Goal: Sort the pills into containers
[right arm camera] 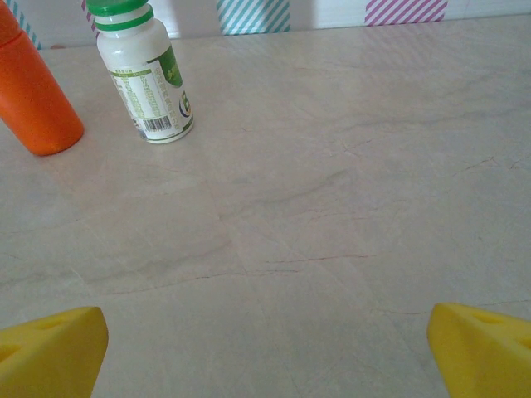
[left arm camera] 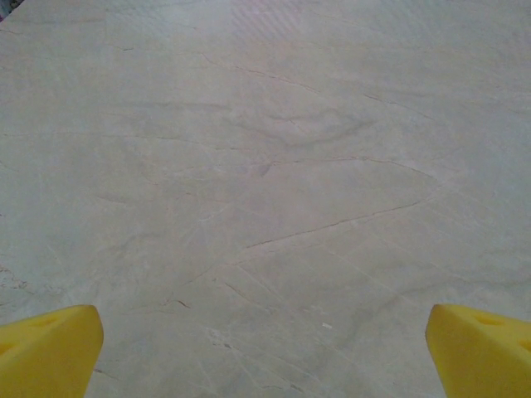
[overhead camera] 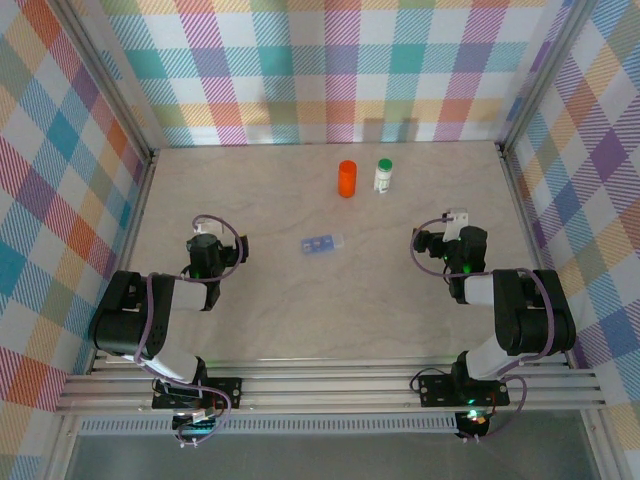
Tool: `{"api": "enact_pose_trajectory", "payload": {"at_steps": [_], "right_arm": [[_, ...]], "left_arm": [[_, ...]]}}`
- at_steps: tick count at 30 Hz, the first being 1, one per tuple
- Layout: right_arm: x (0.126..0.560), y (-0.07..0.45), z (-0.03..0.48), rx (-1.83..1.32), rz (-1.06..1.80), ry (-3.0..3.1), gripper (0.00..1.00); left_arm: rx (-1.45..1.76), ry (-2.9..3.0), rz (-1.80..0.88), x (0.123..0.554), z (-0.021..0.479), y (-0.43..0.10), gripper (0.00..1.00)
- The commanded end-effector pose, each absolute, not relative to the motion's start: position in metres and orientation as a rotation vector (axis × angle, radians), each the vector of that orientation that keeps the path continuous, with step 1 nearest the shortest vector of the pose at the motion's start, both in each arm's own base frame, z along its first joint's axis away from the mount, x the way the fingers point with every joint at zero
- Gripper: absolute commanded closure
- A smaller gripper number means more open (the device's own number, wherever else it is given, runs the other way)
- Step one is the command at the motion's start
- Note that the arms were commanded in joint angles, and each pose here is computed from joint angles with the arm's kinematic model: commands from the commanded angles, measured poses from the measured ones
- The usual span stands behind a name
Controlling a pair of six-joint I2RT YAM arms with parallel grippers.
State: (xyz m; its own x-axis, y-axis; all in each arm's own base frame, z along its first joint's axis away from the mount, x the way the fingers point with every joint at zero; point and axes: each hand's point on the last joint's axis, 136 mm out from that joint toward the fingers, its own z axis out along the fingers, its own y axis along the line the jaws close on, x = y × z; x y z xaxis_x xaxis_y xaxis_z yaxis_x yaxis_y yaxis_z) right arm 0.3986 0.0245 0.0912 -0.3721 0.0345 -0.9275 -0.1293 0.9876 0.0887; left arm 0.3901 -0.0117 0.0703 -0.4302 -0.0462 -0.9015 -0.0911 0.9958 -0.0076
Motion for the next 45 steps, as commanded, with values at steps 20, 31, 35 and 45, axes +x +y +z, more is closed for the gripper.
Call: {"api": "enact_pose_trajectory", "payload": {"at_steps": [20, 31, 35, 45], "right_arm": [[0.3974, 0.0224, 0.0921, -0.049, 0.174, 1.946, 0.01], [0.3974, 0.0227, 0.0922, -0.048, 0.176, 1.946, 0.01], [0.3974, 0.0226, 0.0924, -0.049, 0.176, 1.945, 0.01], [0.3974, 0.0226, 0.0921, -0.049, 0.175, 1.946, 0.01]], "left_arm": [[-0.070, 2.006, -0.008, 0.4000, 0.0786, -0.0142, 0.00], [-0.051, 2.013, -0.038, 0.4005, 0.0783, -0.0173, 0.00], [-0.052, 2.016, -0.043, 0.4006, 0.0779, -0.0172, 0.00], [-0.056, 2.013, -0.048, 0.4005, 0.0782, -0.0164, 0.00]]}}
